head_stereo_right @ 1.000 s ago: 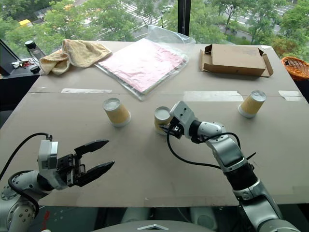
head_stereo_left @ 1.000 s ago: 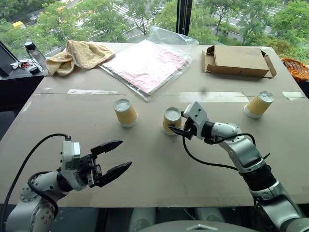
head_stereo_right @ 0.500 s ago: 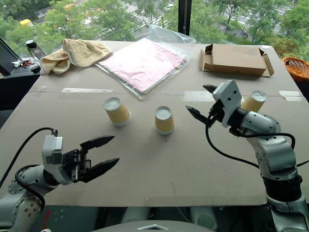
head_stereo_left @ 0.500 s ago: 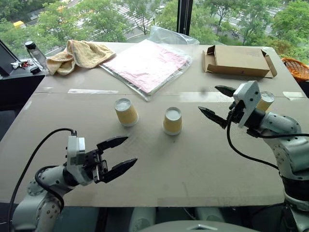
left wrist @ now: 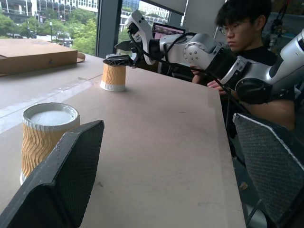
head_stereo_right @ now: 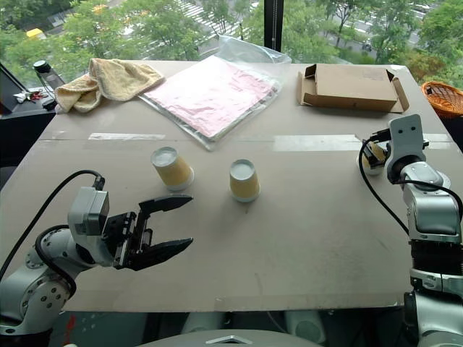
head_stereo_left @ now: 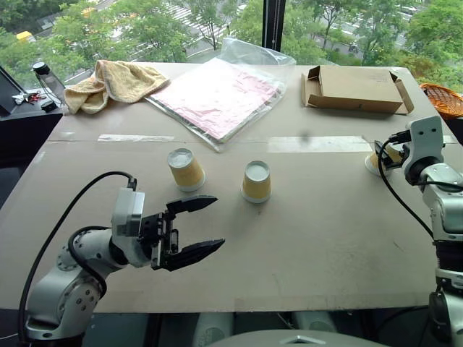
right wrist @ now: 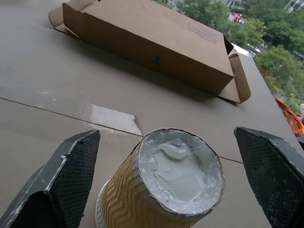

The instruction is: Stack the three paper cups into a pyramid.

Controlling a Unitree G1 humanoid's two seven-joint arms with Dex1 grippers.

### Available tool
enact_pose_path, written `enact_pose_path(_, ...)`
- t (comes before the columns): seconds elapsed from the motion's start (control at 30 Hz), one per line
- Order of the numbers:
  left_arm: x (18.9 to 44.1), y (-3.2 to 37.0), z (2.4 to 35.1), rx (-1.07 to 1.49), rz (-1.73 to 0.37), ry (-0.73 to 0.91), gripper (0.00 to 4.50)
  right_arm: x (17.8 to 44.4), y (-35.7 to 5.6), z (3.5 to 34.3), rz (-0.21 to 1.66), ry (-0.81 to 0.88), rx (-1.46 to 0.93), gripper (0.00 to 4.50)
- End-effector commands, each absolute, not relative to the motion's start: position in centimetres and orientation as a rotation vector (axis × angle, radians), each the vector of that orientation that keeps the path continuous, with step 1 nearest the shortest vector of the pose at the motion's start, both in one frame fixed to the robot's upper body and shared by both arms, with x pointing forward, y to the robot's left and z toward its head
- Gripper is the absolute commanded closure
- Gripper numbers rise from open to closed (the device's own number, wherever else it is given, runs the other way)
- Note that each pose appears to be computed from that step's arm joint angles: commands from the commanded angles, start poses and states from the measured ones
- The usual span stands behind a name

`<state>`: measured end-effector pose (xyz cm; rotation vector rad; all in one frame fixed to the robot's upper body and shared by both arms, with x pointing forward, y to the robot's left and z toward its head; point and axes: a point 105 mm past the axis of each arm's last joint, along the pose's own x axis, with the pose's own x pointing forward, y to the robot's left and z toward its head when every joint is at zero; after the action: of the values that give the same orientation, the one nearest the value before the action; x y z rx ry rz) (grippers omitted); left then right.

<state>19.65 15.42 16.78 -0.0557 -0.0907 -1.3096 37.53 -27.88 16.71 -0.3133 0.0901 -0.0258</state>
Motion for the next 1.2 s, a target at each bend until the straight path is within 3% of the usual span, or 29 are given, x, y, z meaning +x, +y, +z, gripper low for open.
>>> enact_pose_path(0.03, 19.2, 15.3, 17.2, -0.042, -1.325, -0.111, 0.0, 37.7, -29.0, 18.3, -0.088, 0.034, -0.247, 0.03)
enact_pose_path(0.27, 19.1, 15.2, 16.9, -0.05, -1.318, -0.113, 0.0, 37.8, -30.6, 16.9, -0.158, 0.08, -0.117, 0.03)
enact_pose_path(0.37, 19.1, 15.2, 16.9, -0.053, -1.316, -0.115, 0.0, 37.7, -30.9, 16.5, -0.166, 0.096, -0.086, 0.85)
enact_pose_path(0.47, 19.2, 15.3, 16.8, -0.058, -1.315, -0.115, 0.0, 37.7, -30.8, 16.4, -0.148, 0.095, -0.082, 2.12)
enact_pose_path(0.53, 19.3, 15.4, 16.7, -0.071, -1.304, -0.116, 0.0, 37.6, -30.1, 16.9, -0.098, 0.067, -0.079, 2.2)
enact_pose_path(0.63, 19.7, 16.1, 16.7, -0.108, -1.248, -0.12, 0.0, 36.8, -25.7, 18.9, 0.173, -0.031, -0.058, 2.2)
enact_pose_path(0.77, 20.4, 17.6, 15.9, -0.066, -1.129, -0.141, 0.0, 32.9, -17.6, 20.3, 0.623, -0.084, -0.083, 2.2)
enact_pose_path(0.87, 20.3, 18.5, 15.2, -0.059, -1.102, -0.121, 0.0, 30.1, -13.2, 19.0, 0.858, -0.053, -0.149, 2.2)
enact_pose_path(1.0, 19.9, 19.3, 14.8, -0.08, -1.103, -0.085, 0.0, 28.8, -10.6, 17.5, 0.97, -0.033, -0.183, 2.2)
enact_pose_path(1.2, 19.6, 19.5, 14.9, -0.073, -1.108, -0.071, 0.0, 29.0, -8.8, 15.6, 1.006, -0.01, -0.272, 2.2)
